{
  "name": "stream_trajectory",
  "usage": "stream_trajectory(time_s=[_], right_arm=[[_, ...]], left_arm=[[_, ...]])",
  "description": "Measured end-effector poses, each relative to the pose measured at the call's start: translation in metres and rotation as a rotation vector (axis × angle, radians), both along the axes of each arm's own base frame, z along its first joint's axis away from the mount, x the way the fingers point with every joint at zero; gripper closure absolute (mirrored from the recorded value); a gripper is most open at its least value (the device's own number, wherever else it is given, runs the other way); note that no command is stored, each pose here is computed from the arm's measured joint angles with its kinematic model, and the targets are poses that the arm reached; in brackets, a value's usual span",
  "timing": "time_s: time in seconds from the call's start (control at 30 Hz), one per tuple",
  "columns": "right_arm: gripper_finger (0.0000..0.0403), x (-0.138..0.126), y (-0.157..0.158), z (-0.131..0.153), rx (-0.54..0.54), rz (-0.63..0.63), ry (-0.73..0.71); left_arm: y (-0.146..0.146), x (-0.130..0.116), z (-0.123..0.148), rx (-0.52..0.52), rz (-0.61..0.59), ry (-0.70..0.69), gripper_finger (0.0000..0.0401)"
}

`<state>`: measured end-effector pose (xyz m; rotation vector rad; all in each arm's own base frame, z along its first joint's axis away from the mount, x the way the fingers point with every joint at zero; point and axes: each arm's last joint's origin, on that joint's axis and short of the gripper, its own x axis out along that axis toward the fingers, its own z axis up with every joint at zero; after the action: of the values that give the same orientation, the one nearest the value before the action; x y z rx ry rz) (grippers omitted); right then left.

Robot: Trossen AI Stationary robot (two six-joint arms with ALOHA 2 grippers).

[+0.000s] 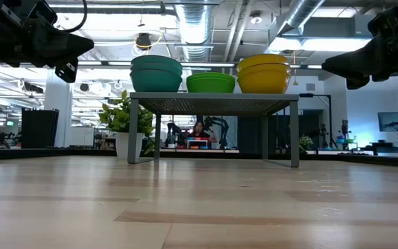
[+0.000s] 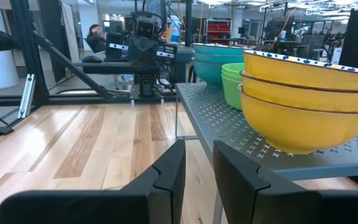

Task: Pick & Place Mini bowls
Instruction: Return to Home Position

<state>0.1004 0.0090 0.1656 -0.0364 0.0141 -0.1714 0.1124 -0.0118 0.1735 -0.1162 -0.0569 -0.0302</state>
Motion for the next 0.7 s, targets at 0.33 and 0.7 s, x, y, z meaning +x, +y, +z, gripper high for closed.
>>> stream_trajectory(time_s=[0.33,0.7], right_arm=[[0.0326,0.0,0.0,0.0,-0.001,0.0,0.0],[0.0326,0.0,0.0,-0.0002,-0.001,0.0,0.001]], left_arm=[[0.0,0.0,0.0003,-0.001,0.0,-0.003,0.0389],[0.0,-0.0001,0.0009,-0.001,0.0,-0.009,0.0389]])
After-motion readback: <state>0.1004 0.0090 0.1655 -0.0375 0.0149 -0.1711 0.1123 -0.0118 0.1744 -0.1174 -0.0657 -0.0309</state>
